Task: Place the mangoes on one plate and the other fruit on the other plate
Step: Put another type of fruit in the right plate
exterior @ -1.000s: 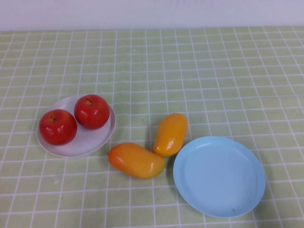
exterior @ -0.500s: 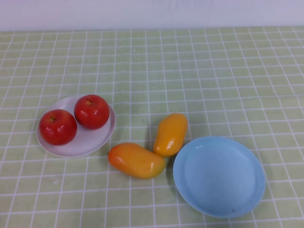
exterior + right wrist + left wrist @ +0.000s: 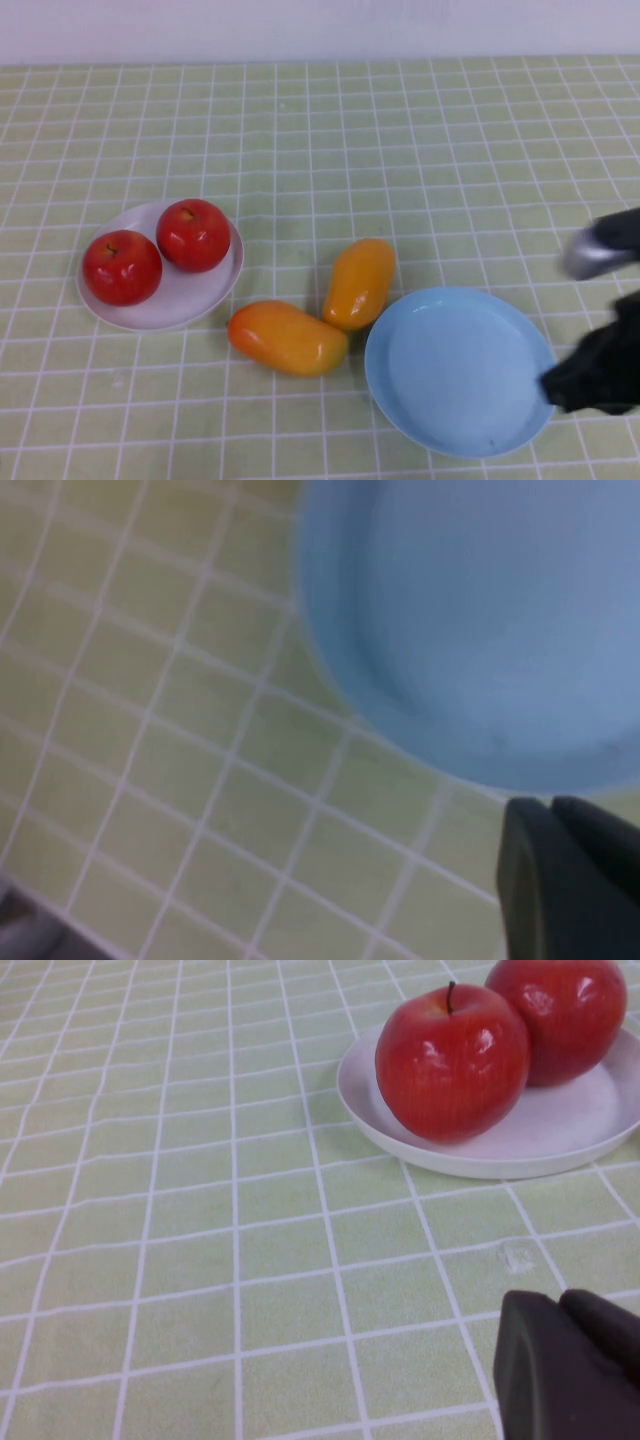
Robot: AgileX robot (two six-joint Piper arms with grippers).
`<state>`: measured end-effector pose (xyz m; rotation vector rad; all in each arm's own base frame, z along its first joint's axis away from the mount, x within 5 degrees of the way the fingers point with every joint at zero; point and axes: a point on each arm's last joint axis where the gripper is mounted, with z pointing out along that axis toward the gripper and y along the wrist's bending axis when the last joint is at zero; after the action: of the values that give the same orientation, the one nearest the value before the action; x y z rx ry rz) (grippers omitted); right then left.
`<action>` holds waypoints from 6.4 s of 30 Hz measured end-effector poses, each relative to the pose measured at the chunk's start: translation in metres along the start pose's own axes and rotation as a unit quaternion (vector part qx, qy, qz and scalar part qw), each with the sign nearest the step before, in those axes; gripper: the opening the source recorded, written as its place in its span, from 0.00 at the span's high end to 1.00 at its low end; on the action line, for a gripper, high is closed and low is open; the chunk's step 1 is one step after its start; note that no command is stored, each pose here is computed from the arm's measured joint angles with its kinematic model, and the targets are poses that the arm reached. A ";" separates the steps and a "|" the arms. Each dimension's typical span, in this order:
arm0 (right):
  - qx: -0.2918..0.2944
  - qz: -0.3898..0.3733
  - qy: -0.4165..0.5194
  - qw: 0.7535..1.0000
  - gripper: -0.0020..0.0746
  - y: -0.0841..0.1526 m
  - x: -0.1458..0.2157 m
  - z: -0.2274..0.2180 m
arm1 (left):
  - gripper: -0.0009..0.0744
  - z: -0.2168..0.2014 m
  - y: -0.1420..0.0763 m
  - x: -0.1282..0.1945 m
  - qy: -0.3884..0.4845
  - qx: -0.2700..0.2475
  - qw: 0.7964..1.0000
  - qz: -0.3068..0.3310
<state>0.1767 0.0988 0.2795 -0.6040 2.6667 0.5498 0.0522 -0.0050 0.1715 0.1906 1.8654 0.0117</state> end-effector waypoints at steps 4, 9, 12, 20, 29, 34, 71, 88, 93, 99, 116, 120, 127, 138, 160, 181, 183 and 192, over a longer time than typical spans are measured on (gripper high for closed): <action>-0.022 -0.076 0.059 0.995 1.00 0.030 -0.031 0.031 | 0.99 0.000 0.000 0.000 0.000 0.000 1.000 0.000; -0.034 -0.172 0.110 0.978 0.91 0.078 -0.078 0.068 | 0.99 0.000 0.000 0.000 0.000 0.000 1.000 0.000; -0.034 -0.206 0.128 0.970 0.75 0.098 -0.104 0.091 | 0.99 0.000 0.000 0.000 0.000 0.000 1.000 0.000; -0.039 -0.296 0.073 0.952 0.15 0.124 -0.154 0.132 | 0.99 0.000 0.000 0.000 0.000 0.000 1.000 0.000; -0.036 -0.395 0.027 0.917 0.07 0.132 -0.160 0.160 | 0.99 0.000 0.000 0.000 0.000 0.000 1.000 0.000; -0.026 -0.406 0.049 0.912 0.07 0.125 -0.156 0.185 | 0.99 0.000 0.000 0.000 0.000 0.000 1.000 0.000; 0.125 0.010 0.028 0.992 0.23 0.043 -0.092 0.113 | 0.99 0.000 0.000 0.000 0.000 0.000 1.000 0.000; 0.113 0.056 0.052 0.991 0.12 0.032 -0.084 0.146 | 0.99 0.000 0.000 0.000 0.000 0.000 1.000 0.000; 0.119 0.079 0.065 0.988 0.11 0.031 -0.081 0.145 | 0.99 0.000 0.000 0.000 0.000 0.000 1.000 0.000; 0.117 0.100 0.055 0.986 0.11 0.034 -0.083 0.134 | 0.99 0.000 0.000 0.000 0.000 0.000 1.000 0.000; 0.069 0.156 -0.028 0.985 0.11 0.043 -0.164 0.140 | 0.99 0.000 0.000 0.000 0.000 0.000 1.000 0.000; 0.075 0.164 0.003 0.984 0.11 0.041 -0.169 0.161 | 0.99 0.000 0.000 0.000 0.000 0.000 1.000 0.000; 0.084 0.167 0.028 0.982 0.11 0.035 -0.176 0.197 | 0.99 0.000 0.000 0.000 0.000 0.000 1.000 0.000; 0.104 0.138 0.035 0.984 0.26 0.032 -0.181 0.204 | 0.99 0.000 0.000 0.000 0.000 0.000 1.000 0.000; 0.199 0.080 0.051 0.975 0.26 0.006 -0.074 0.078 | 0.99 0.000 0.000 0.000 0.000 0.000 1.000 0.000; 0.190 0.086 0.059 0.976 0.14 -0.002 -0.064 0.101 | 0.99 0.000 0.000 0.000 0.000 0.000 1.000 0.000; 0.190 0.086 0.056 0.976 0.14 -0.001 -0.064 0.097 | 0.99 0.000 0.000 0.000 0.000 0.000 1.000 0.000; 0.173 0.087 -0.018 0.981 0.43 0.015 -0.054 0.016 | 0.99 0.000 0.000 0.000 0.000 0.000 1.000 0.000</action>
<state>0.2193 0.1366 0.2922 -0.2608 2.7044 0.1299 0.0522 -0.0050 0.1715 0.1906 1.8654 0.0117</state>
